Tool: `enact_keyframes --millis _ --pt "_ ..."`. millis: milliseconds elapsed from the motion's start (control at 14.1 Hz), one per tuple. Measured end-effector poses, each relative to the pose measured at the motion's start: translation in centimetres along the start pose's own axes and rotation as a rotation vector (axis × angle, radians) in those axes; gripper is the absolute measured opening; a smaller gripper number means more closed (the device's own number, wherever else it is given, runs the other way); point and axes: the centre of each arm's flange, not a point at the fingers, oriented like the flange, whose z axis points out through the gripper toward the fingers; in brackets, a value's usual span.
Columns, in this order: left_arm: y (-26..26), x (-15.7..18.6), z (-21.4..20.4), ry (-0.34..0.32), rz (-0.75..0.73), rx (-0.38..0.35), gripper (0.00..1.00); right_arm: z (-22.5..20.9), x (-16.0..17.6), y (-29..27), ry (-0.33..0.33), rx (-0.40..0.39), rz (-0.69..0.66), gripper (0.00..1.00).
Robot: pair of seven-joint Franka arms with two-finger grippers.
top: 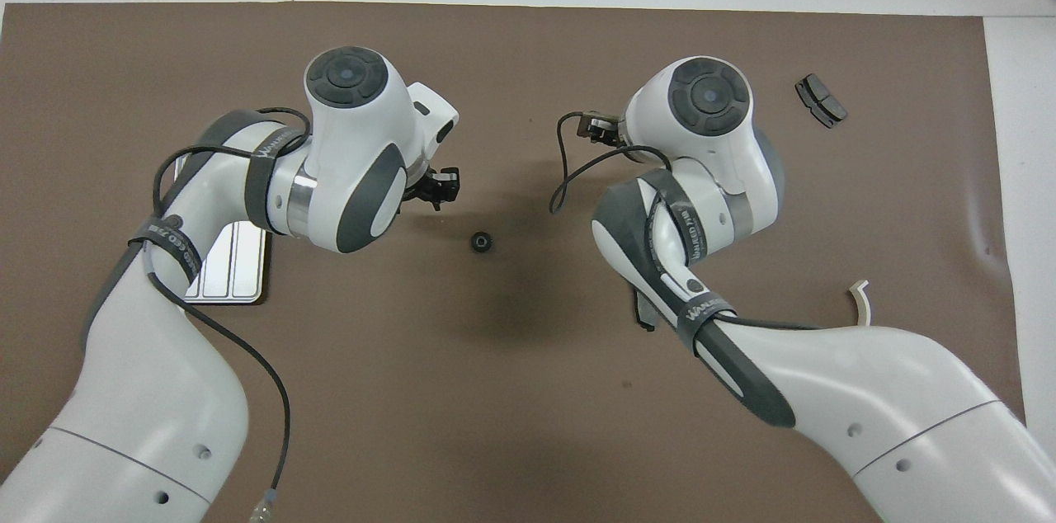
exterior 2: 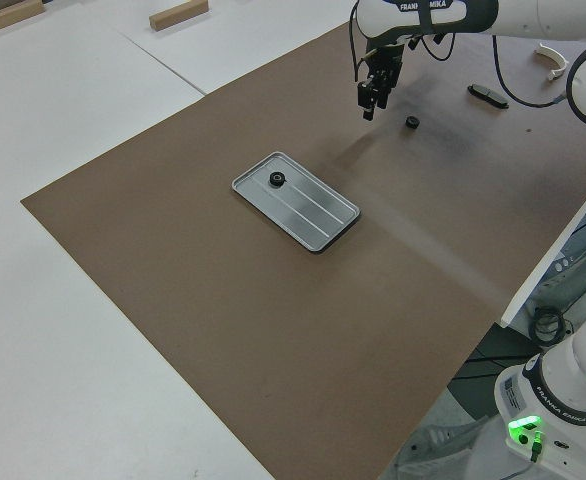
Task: Pick bearing gear from pile to tray
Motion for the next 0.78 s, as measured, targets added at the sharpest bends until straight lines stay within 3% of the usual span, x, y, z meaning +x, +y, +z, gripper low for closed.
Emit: enact_keyframes --millis 425,779 --pt "5.3 -3.5 2.5 0.002 -0.061 0.015 0.60 0.8 6.5 9.6 -0.028 0.000 -0.091 0.99" --pt "6.8 -4.2 4.9 0.035 -0.116 -0.004 0.60 4.0 8.3 12.7 -0.055 -0.013 -0.137 0.91"
